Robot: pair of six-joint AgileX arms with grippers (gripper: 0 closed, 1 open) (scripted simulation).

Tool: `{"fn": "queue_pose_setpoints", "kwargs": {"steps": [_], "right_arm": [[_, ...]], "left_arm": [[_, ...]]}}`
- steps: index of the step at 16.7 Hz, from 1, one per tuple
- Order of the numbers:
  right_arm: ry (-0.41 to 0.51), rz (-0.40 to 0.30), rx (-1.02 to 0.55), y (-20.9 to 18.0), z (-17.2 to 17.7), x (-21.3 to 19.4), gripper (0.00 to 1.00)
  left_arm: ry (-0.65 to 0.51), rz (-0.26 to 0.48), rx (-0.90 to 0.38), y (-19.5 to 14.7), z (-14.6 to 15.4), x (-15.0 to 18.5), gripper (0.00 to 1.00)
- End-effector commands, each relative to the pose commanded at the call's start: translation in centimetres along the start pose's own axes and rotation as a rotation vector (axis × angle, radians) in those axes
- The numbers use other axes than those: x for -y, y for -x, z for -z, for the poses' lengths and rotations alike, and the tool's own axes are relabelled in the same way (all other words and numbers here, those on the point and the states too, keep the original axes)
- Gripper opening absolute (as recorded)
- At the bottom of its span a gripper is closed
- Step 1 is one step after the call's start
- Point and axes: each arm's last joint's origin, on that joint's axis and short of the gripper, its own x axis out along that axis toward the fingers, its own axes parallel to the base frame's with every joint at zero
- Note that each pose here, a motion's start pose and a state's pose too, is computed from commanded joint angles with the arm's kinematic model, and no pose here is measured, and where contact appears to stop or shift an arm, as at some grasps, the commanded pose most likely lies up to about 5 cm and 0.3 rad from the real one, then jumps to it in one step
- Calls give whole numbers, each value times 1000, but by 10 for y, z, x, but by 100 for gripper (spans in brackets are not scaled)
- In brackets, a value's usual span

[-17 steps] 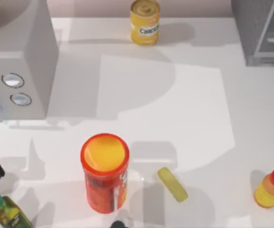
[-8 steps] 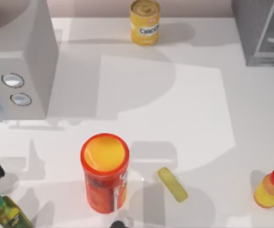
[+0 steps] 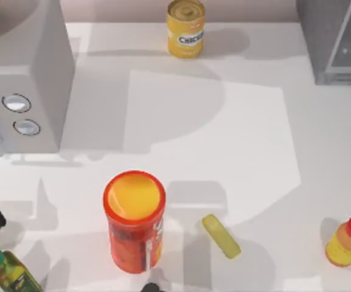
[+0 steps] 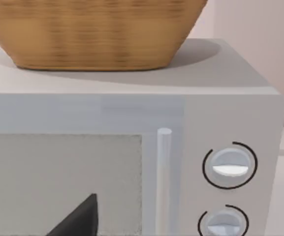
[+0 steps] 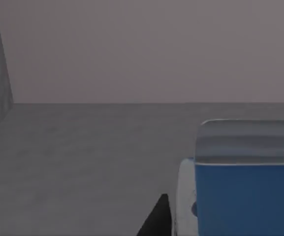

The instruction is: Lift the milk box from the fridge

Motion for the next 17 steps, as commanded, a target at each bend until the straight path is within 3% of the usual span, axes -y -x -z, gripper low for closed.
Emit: {"fn": "queue_pose_setpoints", "kwargs": {"steps": [4, 10, 14, 17], "right_arm": [[-2, 0, -3, 3, -28, 0, 0], [-1, -9, 3, 6, -29, -1, 0], [5, 3, 30, 37, -35, 3, 0], [-13, 0, -51, 71, -10, 0, 0]], "left_arm": [[0, 0, 0, 0, 0, 0, 100], [0, 0, 0, 0, 0, 0, 100], [0, 0, 0, 0, 0, 0, 100], [0, 0, 0, 0, 0, 0, 100]]}}
